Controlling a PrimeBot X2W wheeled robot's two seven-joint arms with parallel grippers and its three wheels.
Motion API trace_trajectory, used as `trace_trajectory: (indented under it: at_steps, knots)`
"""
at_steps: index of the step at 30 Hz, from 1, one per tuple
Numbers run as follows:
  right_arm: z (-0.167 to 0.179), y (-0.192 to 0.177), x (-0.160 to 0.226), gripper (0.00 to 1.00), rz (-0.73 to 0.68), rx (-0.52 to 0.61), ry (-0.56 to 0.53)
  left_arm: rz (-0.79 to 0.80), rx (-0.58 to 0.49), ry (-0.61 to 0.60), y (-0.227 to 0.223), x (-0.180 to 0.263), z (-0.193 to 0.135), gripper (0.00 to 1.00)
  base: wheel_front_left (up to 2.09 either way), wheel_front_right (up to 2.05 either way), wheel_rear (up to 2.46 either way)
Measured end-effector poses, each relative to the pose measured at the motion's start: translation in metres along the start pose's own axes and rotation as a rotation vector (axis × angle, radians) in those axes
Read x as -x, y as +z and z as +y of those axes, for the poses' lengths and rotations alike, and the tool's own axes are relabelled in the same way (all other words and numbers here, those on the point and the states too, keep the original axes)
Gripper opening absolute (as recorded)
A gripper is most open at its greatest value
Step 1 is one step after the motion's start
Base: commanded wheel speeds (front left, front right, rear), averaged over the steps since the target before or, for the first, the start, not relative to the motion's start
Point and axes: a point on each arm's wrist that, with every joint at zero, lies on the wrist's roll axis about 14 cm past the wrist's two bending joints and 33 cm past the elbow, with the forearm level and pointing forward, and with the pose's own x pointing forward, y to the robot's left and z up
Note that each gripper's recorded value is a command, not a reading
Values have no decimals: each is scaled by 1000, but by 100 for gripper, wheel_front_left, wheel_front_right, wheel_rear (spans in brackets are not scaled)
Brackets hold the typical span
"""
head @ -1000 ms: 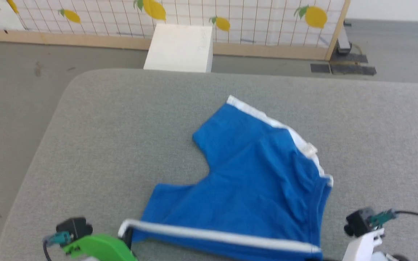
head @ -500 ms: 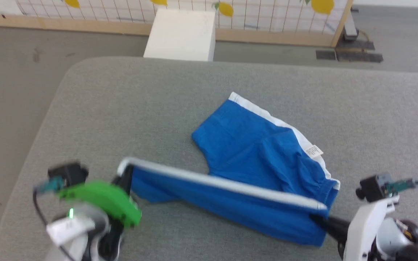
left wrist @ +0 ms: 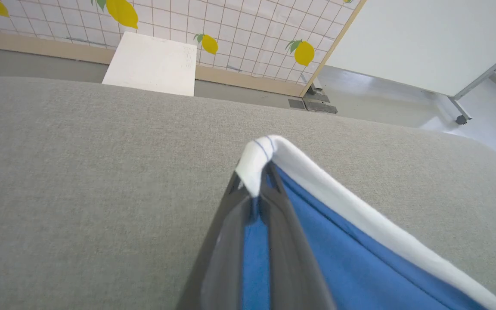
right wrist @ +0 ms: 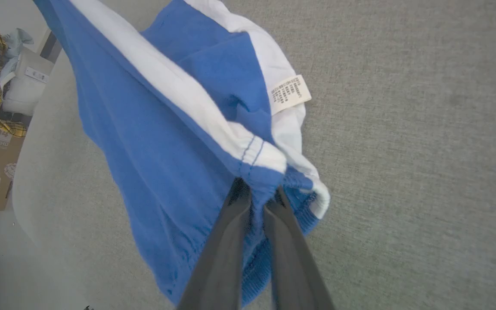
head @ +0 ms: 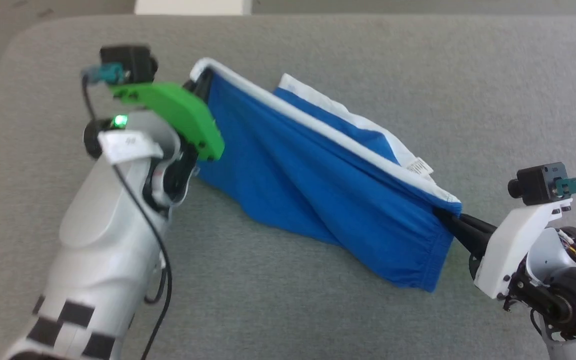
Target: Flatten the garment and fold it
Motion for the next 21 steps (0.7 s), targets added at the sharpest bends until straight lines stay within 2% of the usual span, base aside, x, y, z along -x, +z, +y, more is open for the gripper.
trace_trajectory:
  at_steps: [11,21]
  knots:
    - [-35,-24,-3,0,44,-71,-85,168,-62,-91,-52,-68,-29,0,0,0,0]
    - [-46,-36,-5,0,62,-89,-110,253,-51,-115,-97,-94,-37,0,0,0,0]
